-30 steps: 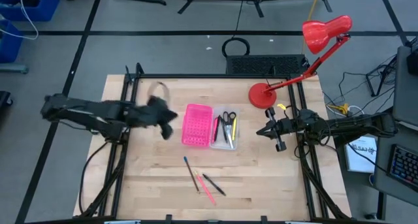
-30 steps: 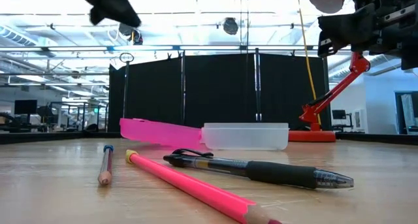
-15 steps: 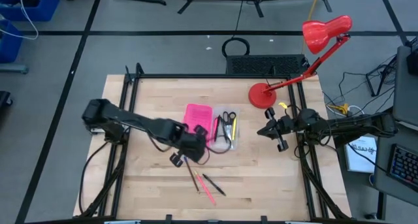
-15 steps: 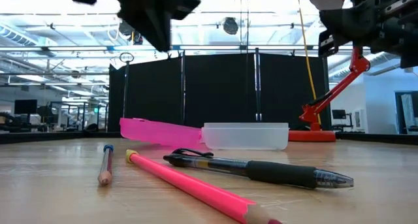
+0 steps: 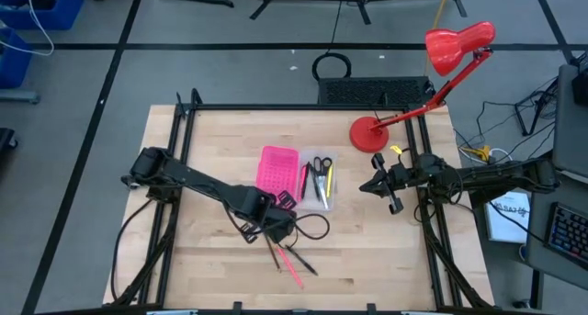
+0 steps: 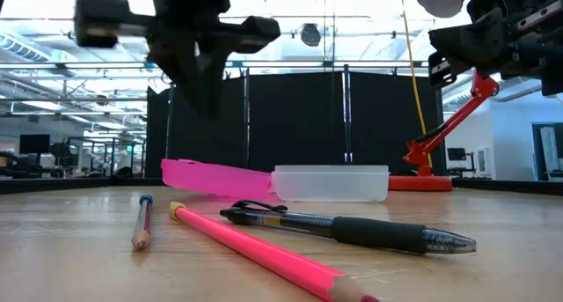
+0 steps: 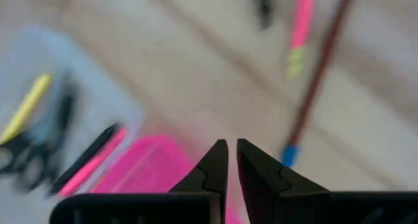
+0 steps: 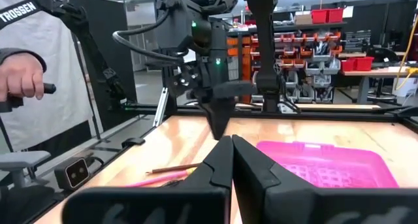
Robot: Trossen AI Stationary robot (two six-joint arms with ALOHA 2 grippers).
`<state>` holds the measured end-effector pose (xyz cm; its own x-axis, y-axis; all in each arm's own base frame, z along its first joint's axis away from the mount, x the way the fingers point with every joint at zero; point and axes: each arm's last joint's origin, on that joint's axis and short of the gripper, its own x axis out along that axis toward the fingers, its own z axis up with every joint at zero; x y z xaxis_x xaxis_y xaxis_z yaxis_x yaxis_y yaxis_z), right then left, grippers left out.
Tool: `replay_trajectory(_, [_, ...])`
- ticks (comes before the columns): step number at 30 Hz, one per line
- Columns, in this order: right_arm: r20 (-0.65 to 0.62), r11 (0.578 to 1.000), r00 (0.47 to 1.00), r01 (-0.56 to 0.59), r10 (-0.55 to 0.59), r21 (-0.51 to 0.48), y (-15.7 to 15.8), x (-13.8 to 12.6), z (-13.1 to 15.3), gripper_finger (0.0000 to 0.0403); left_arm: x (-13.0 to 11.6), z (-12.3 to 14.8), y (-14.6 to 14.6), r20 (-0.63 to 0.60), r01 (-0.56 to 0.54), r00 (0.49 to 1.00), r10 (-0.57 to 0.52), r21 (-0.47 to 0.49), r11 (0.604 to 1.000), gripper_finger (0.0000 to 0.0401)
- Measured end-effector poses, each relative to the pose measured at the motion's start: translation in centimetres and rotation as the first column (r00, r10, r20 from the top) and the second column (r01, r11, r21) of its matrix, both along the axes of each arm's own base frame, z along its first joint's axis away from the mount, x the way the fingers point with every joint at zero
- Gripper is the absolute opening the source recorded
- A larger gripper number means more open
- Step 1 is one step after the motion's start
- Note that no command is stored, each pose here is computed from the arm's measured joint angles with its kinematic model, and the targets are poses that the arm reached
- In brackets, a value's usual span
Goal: Pick & place school supplies into a supply box
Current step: Put the brown pencil into the supply box
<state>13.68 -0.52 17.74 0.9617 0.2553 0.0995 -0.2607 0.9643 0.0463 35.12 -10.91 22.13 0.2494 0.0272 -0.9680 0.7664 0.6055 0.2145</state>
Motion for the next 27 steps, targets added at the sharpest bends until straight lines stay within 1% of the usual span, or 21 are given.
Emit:
replay_trajectory(2, [0.0, 1.0, 1.0, 0.0, 0.0, 0.0, 0.0, 0.0, 0.0, 0.0, 0.0, 0.0, 0.0, -0.024, 0.009, 1.0, -0.011, -0.06, 0.998, 0.0043])
replay_trajectory(5, [-0.001, 1.0, 1.0, 0.0, 0.0, 0.0, 0.0, 0.0, 0.0, 0.0, 0.0, 0.0, 0.0, -0.036, -0.019, 0.999, 0.015, -0.107, 0.994, 0.0057])
replay_trajectory(8, [-0.001, 1.0, 1.0, 0.0, 0.0, 0.0, 0.0, 0.0, 0.0, 0.0, -0.4, -0.6, -0.1, -0.056, -0.053, 0.997, 0.048, -0.098, 0.994, 0.0087])
replay_trajectory(12, [-0.003, 1.0, 1.0, 0.0, 0.0, 0.0, 0.0, 0.0, 0.0, 0.0, -1.5, -2.4, -0.1, -0.123, -0.051, 0.992, 0.041, -0.076, 0.996, 0.0135])
replay_trajectory(16, [-0.005, 1.0, 1.0, 0.001, -0.001, 0.001, 0.0, 0.0, 0.0, 0.0, -2.3, -4.1, -0.4, -0.131, -0.007, 0.991, 0.002, -0.034, 0.999, 0.0181])
replay_trajectory(18, [-0.005, 1.0, 1.0, 0.002, -0.002, 0.001, 0.0, 0.0, 0.0, 0.0, -2.7, -4.6, -0.5, -0.143, 0.025, 0.989, -0.027, -0.022, 0.999, 0.0198])
replay_trajectory(22, [-0.004, 1.0, 1.0, 0.002, -0.002, -0.003, 0.0, 0.0, 0.0, 0.0, -3.1, -5.5, -0.6, -0.143, 0.037, 0.989, -0.039, -0.014, 0.999, 0.0208])
replay_trajectory(27, [0.0, 1.0, 1.0, 0.005, -0.005, -0.016, 0.0, 0.0, 0.0, 0.0, -3.7, -6.4, -0.2, -0.178, 0.075, 0.981, -0.077, -0.016, 0.997, 0.0193])
